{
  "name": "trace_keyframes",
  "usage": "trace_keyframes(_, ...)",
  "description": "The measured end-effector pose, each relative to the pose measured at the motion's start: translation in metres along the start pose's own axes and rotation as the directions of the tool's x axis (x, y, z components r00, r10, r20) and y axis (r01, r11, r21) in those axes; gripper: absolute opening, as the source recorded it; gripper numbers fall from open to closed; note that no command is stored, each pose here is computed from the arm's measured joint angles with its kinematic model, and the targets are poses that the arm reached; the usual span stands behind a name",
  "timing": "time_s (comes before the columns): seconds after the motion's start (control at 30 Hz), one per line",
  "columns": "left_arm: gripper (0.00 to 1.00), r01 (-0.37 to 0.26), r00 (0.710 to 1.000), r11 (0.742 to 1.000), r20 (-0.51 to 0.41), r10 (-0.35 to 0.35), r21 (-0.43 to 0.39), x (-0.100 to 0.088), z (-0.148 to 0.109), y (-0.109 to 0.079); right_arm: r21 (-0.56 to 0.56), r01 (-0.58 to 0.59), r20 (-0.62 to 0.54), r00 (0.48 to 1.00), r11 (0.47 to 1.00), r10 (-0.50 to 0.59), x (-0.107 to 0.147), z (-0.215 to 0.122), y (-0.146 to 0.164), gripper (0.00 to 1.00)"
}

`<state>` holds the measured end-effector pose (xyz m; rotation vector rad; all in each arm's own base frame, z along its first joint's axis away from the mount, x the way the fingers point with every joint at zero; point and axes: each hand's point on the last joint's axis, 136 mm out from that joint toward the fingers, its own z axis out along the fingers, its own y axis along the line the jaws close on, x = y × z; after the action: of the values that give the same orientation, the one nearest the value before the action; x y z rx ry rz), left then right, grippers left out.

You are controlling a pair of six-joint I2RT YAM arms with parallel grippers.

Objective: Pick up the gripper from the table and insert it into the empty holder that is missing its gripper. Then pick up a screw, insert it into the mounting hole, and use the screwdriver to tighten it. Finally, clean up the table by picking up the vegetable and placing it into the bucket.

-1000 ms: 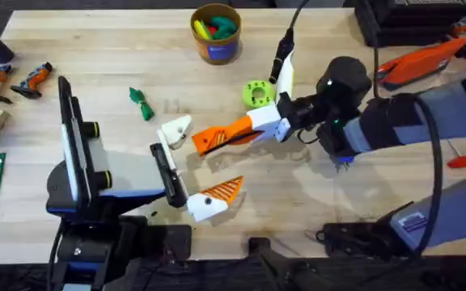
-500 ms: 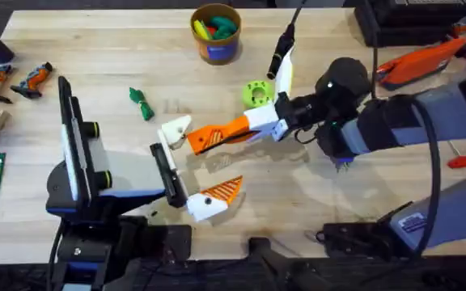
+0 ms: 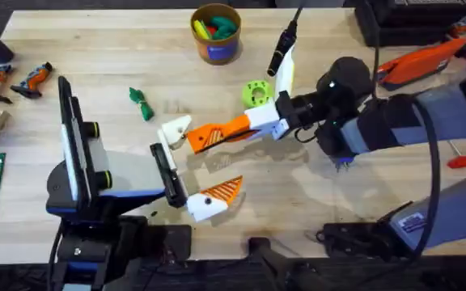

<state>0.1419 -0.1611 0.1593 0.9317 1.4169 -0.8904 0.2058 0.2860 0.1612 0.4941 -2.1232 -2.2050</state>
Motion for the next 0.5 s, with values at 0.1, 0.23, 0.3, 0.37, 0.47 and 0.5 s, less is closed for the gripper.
trace_keyframes(0.1,0.985,0.0,1.0,1.0,0.0,0.0,0.0,0.0,0.0,0.0,0.0,0.0,0.0,1.0,1.0,0.0,-0.0001,0.0,0.0,0.015)
trace_keyframes(0.23,0.985,0.0,1.0,1.0,0.0,0.0,0.0,0.0,0.0,0.0,0.0,0.001,0.0,1.0,1.0,-0.001,0.0,0.0,0.0001,0.015)
trace_keyframes(0.3,0.985,0.0,1.0,1.0,0.0,0.0,0.0,0.0,0.0,0.0,-0.001,0.006,0.0,1.0,1.0,-0.006,0.0,0.0001,0.0007,0.015)
trace_keyframes(0.37,0.985,0.0,1.0,1.0,0.0,0.0,0.0,0.0,0.0,0.0,-0.003,0.015,-0.001,1.0,1.0,-0.015,0.0002,0.0005,0.0017,0.015)
trace_keyframes(0.47,0.985,0.0,1.0,1.0,0.0,0.0,0.0,0.0,0.0,0.0,-0.005,0.02,-0.005,1.0,1.0,-0.02,0.0009,0.0016,0.0024,0.015)
trace_keyframes(0.5,0.985,0.0,1.0,1.0,0.0,0.0,0.0,0.0,0.0,0.0,-0.006,0.022,-0.007,1.0,1.0,-0.022,0.0014,0.0022,0.0028,0.015)
